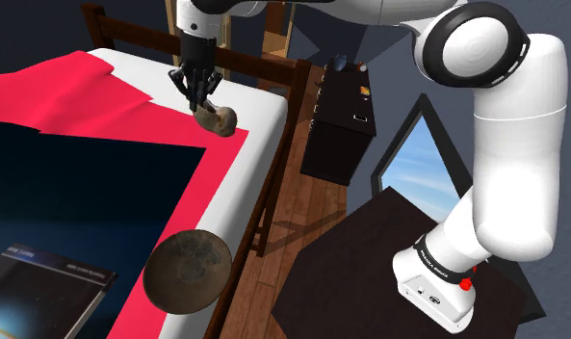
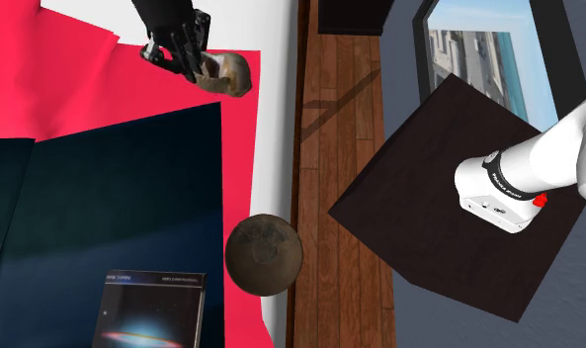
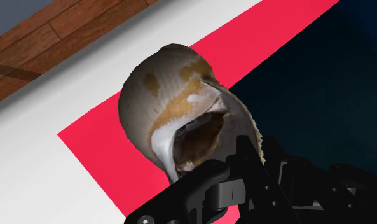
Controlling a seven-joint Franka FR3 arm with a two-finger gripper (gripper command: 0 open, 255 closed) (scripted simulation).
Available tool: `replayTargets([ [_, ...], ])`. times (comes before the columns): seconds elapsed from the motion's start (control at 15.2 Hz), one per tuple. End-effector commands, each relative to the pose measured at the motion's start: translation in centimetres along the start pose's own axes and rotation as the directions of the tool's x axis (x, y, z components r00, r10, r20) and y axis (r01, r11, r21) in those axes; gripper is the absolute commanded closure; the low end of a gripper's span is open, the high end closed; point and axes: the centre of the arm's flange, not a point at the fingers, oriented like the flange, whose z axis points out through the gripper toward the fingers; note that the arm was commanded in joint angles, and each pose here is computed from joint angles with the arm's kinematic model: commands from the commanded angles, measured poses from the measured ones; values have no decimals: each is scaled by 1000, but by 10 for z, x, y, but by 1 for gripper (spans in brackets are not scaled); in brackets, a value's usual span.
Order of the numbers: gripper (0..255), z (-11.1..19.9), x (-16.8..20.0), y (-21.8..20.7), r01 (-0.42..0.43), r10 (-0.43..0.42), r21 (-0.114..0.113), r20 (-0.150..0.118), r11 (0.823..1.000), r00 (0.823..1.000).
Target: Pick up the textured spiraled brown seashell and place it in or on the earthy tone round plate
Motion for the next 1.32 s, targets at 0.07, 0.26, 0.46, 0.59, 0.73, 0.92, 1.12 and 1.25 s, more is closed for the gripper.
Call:
replayTargets([
  [0.07,255,-5,-20,-20,0,0,0,0,1000,1000],
  [0.26,255,-4,-49,-47,0,0,0,0,1000,1000],
  [0.46,255,-2,-78,-74,0,0,0,0,1000,1000],
  [0.59,255,-2,-98,-92,0,0,0,0,1000,1000],
  [0.73,255,-1,-117,-110,0,0,0,0,1000,1000],
  [0.92,255,1,-146,-137,0,0,0,0,1000,1000],
  [1.12,255,2,-175,-164,0,0,0,0,1000,1000],
  [1.25,255,3,-194,-182,0,0,0,0,1000,1000],
])
